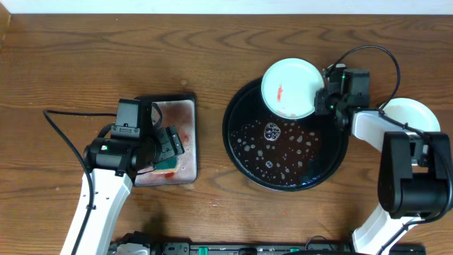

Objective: Clean dirty plates on tray and stack at the side
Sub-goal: 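Grasp the last red-stained mint plate rim and drag it to tray center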

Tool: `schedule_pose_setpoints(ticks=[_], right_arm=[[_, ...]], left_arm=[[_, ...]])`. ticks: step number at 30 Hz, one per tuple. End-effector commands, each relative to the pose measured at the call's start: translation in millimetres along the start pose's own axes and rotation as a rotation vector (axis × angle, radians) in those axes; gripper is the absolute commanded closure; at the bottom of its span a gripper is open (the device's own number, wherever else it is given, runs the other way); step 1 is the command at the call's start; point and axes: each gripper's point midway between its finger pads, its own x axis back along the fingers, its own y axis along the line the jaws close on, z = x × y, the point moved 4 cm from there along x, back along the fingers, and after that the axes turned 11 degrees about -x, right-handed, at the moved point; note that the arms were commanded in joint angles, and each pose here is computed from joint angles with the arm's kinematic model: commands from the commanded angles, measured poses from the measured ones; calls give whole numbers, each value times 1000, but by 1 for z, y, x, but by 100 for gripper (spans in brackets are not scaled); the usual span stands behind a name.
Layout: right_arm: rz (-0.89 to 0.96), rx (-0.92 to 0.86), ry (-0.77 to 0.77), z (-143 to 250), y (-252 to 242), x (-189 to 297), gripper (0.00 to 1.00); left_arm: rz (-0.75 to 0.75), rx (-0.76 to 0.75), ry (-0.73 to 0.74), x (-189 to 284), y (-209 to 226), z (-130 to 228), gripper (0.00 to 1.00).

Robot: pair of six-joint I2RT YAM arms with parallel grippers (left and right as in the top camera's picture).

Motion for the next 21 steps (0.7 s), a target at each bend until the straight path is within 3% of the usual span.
schedule_pose_setpoints(ticks=[1, 10, 14, 16, 21], right_arm=[[-9, 1, 9, -1, 4, 3, 99], [-14, -112, -12, -25, 24, 85, 99], [26, -268, 112, 0, 25, 114, 99], [85, -360, 258, 32, 19, 122, 99], [172, -511, 426, 85, 14, 118, 99]], left_arm=[[-6, -2, -3, 1, 1, 0, 17], [-6, -1, -3, 1, 1, 0, 17], [-6, -2, -3, 1, 1, 0, 17], [-6, -1, -3, 1, 1, 0, 16], [-6, -1, -3, 1, 1, 0, 16]])
